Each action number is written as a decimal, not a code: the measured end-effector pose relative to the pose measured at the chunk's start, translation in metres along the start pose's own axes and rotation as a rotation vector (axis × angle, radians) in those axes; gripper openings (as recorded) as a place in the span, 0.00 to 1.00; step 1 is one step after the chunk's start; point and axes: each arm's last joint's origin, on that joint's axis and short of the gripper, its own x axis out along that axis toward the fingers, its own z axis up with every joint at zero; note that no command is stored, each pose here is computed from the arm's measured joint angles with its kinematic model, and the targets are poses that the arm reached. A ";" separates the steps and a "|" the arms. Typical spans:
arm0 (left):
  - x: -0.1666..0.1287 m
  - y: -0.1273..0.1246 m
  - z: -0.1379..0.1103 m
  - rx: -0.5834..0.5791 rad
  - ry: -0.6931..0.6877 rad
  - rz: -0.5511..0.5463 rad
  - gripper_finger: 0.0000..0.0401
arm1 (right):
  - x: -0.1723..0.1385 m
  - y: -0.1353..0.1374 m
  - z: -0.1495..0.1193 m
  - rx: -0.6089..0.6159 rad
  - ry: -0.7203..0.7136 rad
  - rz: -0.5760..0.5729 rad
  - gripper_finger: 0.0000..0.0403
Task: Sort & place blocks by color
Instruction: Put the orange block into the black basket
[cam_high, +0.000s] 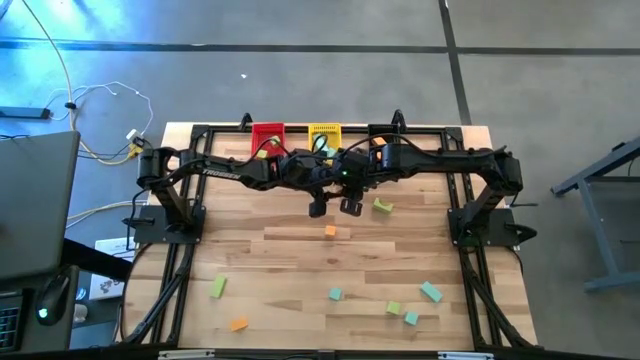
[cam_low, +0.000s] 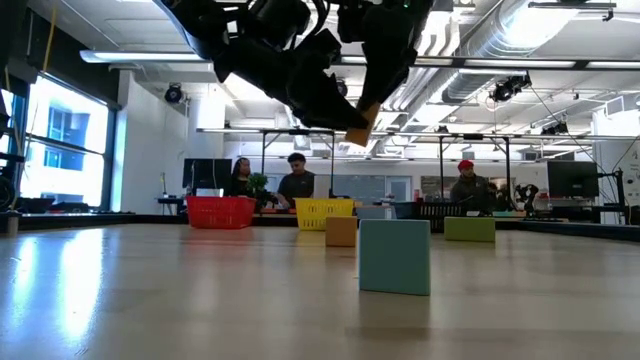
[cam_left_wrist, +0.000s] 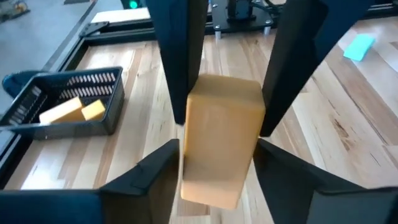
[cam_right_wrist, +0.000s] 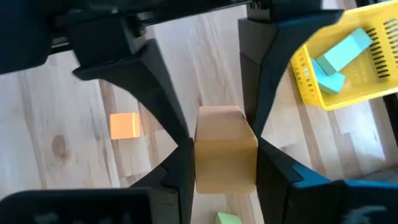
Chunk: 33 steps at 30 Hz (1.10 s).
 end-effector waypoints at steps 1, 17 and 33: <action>0.000 0.000 -0.001 -0.003 0.008 0.005 0.50 | 0.000 0.000 0.000 0.007 0.001 -0.006 0.25; -0.004 0.006 -0.021 0.029 0.268 0.290 0.63 | -0.001 -0.012 -0.012 0.136 0.100 -0.254 0.25; -0.008 -0.014 -0.037 0.068 0.470 0.213 0.63 | -0.002 -0.085 -0.026 0.405 0.179 -0.599 0.25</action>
